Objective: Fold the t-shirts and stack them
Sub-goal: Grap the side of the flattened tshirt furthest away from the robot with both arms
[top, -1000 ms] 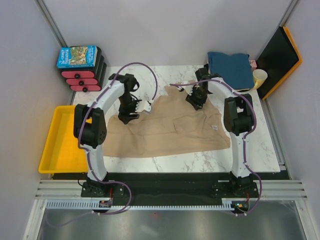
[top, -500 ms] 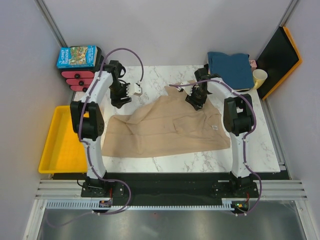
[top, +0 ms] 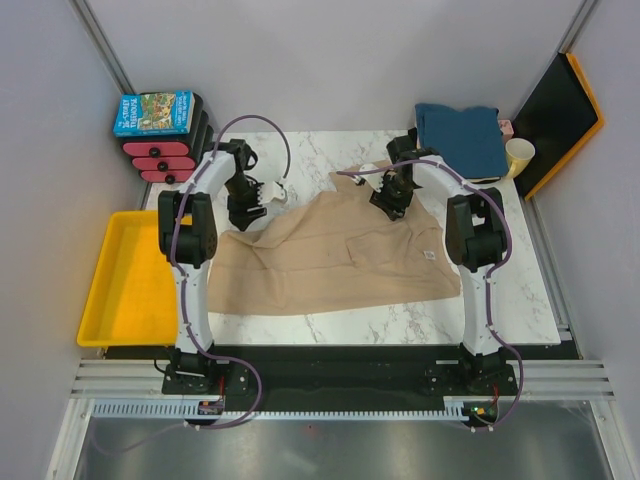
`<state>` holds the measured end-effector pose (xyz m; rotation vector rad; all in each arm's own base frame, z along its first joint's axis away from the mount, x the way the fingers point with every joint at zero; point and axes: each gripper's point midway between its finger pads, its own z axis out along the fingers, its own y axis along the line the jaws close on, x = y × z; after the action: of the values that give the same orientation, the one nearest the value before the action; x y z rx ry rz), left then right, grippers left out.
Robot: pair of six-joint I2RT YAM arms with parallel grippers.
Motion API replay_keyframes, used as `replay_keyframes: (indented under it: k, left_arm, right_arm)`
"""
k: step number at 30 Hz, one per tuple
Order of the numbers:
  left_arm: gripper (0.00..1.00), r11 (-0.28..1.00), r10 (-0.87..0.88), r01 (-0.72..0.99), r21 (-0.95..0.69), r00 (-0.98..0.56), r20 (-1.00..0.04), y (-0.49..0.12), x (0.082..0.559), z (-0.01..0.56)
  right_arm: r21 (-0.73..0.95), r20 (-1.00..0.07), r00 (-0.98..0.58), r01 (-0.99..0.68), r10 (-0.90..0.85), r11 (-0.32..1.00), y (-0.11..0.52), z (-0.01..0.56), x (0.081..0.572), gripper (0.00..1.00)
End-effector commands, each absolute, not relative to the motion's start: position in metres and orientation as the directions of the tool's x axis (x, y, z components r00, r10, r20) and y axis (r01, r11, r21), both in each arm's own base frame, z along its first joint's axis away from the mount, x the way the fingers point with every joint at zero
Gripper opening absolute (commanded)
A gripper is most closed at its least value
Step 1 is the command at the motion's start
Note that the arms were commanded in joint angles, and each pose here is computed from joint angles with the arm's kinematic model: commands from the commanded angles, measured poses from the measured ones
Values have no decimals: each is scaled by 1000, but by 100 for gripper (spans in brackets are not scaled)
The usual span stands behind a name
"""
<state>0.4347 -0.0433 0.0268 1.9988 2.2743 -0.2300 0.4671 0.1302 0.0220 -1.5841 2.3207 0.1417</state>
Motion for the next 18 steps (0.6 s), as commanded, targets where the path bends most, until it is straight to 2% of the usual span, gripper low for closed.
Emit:
replay_keyframes:
  k: [1, 11, 18]
  left_arm:
    - [66, 76, 965, 996, -38, -83, -249, -60, 430, 57]
    - [66, 31, 950, 991, -134, -71, -303, -89, 410, 56]
    - [66, 11, 951, 975, -221, -79, -299, -101, 393, 40]
  right_arm:
    - [-86, -267, -315, -933, -911, 349, 128, 12, 461, 57]
    - [-100, -238, -273, -948, -932, 303, 132, 8, 460, 57]
    - [-109, -236, -258, -951, -937, 289, 135, 9, 461, 57]
